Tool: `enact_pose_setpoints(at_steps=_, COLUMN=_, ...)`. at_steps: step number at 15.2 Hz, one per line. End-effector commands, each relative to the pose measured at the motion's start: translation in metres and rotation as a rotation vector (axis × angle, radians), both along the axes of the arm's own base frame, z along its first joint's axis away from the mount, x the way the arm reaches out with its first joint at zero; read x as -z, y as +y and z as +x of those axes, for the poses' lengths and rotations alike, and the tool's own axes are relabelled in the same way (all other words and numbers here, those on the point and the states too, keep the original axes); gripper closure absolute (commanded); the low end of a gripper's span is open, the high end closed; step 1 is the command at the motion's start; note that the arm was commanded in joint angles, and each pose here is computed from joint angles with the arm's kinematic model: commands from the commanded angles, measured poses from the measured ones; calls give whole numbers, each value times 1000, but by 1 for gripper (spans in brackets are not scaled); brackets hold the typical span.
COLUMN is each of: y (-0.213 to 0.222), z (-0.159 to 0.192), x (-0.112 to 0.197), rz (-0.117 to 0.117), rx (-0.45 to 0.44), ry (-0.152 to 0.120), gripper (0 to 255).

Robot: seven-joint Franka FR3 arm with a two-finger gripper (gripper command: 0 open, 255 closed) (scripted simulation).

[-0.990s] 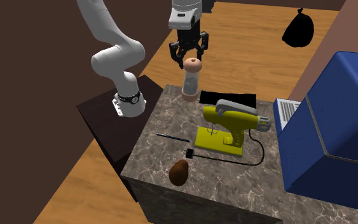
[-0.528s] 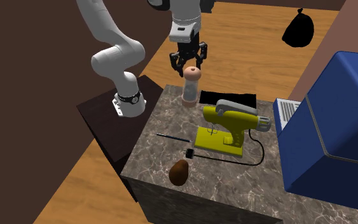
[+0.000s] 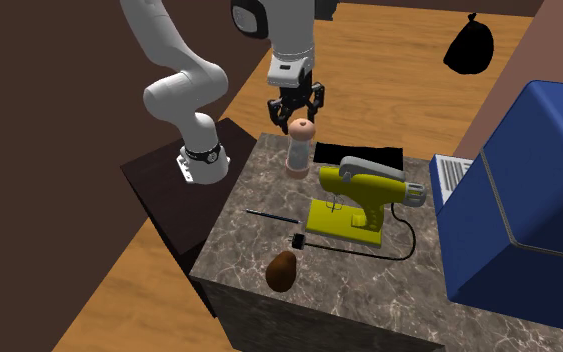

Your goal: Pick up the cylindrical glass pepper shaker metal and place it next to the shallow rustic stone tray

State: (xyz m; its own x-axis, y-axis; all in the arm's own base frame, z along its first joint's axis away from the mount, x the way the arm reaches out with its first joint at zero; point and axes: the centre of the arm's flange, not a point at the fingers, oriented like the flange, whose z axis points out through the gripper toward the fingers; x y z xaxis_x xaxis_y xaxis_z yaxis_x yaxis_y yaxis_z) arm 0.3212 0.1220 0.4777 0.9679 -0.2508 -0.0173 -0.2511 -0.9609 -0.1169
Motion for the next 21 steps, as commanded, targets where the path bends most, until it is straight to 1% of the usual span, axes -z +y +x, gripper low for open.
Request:
enact_pose_setpoints(at_steps=1, y=0, z=-1, x=11, rz=0, rx=0, ry=-1, gripper=255)
enact_pose_setpoints(at_steps=13, y=0, z=-1, x=72, rz=0, rx=0, ry=-1, gripper=255)
enact_pose_setpoints(at_steps=20, y=0, z=-1, x=72, rz=0, rx=0, ry=-1, gripper=255)
enact_pose_setpoints(at_steps=21, y=0, z=-1, x=72, rz=0, rx=0, ry=-1, gripper=0)
